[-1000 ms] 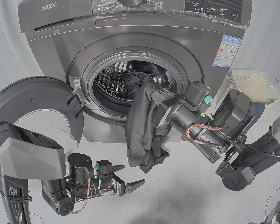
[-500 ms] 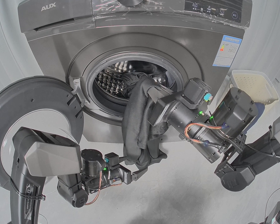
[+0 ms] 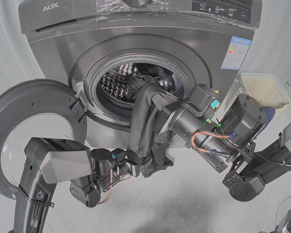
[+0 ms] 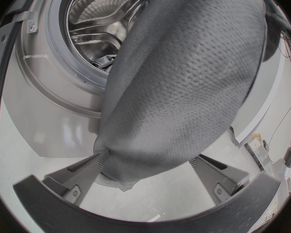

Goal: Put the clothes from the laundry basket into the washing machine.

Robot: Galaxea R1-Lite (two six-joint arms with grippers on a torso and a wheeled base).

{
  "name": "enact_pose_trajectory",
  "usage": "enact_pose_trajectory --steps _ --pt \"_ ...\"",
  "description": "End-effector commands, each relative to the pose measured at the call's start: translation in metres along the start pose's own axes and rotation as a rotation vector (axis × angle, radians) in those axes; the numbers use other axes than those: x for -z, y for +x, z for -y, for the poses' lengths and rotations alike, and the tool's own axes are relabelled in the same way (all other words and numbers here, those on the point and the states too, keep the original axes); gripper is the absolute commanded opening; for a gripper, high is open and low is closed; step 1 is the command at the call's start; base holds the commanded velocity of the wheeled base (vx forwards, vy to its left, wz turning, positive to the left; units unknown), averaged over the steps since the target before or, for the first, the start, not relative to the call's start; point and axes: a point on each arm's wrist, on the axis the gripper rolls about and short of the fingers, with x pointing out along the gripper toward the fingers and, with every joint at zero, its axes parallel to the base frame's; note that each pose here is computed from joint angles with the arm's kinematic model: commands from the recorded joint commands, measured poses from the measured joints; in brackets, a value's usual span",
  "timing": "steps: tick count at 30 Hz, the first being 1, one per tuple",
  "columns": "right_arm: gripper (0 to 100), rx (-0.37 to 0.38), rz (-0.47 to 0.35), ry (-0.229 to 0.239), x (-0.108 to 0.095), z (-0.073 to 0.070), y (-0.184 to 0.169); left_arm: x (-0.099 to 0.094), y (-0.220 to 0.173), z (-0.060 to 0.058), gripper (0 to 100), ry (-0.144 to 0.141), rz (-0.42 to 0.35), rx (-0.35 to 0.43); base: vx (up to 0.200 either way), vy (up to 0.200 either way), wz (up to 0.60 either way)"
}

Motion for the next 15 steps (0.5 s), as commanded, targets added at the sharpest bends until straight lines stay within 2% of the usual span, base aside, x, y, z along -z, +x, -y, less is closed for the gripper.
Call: enact_pose_trajectory --steps 1,4,8,14,15 --pt "0 0.003 -0.008 0.002 0.001 0.0 -0.002 0.001 0.003 -0.002 0 -0.001 0.008 -0.012 0.0 0.0 0.0" --pt "0 0.007 -0.011 0.003 0.003 0.002 -0.005 -0.003 -0.001 -0.002 0 -0.001 0.01 -0.017 0.0 0.0 0.0" --pt "0 0.028 -0.04 -0.005 0.006 0.01 -0.012 -0.033 -0.026 0.004 0 0.004 0.04 -0.011 0.0 0.0 0.0" --pt "0 0.047 -0.044 -0.014 -0.004 0.016 -0.023 -0.081 -0.08 0.018 0 0.013 0.103 0.001 0.0 0.0 0.0" --pt "0 0.047 -0.047 -0.014 -0.004 0.016 -0.024 -0.082 -0.081 0.019 0 0.014 0.105 0.001 0.0 0.0 0.0"
